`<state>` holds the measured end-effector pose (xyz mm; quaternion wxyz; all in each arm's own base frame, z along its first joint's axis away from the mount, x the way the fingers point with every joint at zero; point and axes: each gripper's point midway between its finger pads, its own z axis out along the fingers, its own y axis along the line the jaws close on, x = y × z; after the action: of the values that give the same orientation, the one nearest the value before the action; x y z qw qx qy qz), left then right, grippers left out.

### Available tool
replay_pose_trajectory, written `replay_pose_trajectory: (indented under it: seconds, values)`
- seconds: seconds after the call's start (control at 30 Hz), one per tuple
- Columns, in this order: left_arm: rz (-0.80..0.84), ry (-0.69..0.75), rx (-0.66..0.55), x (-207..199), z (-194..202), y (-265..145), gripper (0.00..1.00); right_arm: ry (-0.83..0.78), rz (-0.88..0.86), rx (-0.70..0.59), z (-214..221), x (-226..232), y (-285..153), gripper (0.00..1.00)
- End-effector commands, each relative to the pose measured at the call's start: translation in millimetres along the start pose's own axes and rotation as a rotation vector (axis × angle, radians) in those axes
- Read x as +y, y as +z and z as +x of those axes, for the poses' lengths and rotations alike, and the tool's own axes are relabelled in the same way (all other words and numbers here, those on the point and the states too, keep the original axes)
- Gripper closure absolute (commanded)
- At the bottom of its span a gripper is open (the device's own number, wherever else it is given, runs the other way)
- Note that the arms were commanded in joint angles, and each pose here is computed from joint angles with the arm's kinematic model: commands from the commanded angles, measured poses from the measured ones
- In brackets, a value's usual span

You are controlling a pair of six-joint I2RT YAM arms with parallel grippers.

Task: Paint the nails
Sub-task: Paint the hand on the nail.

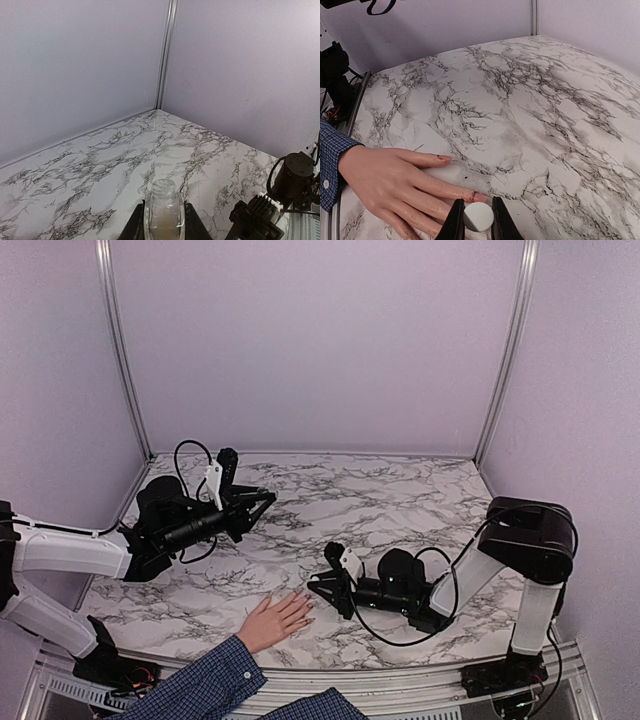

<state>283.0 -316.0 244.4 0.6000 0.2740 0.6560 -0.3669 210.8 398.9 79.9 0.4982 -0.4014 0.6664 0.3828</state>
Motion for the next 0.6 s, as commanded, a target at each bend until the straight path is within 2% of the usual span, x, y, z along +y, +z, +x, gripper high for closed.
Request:
replay_pose_trajectory:
  seconds: [0.0, 0.57]
  values:
    - [-0.002, 0.016, -0.058, 0.3, -15.8, -4.4, 1.00, 0.005, -0.006, 0.009, 1.6, 1.7, 7.5, 1.00]
    - [-0.005, 0.015, -0.054, 1.4, -14.1, -3.6, 1.00, 0.014, -0.003, 0.022, 5.9, 1.8, 7.7, 1.00]
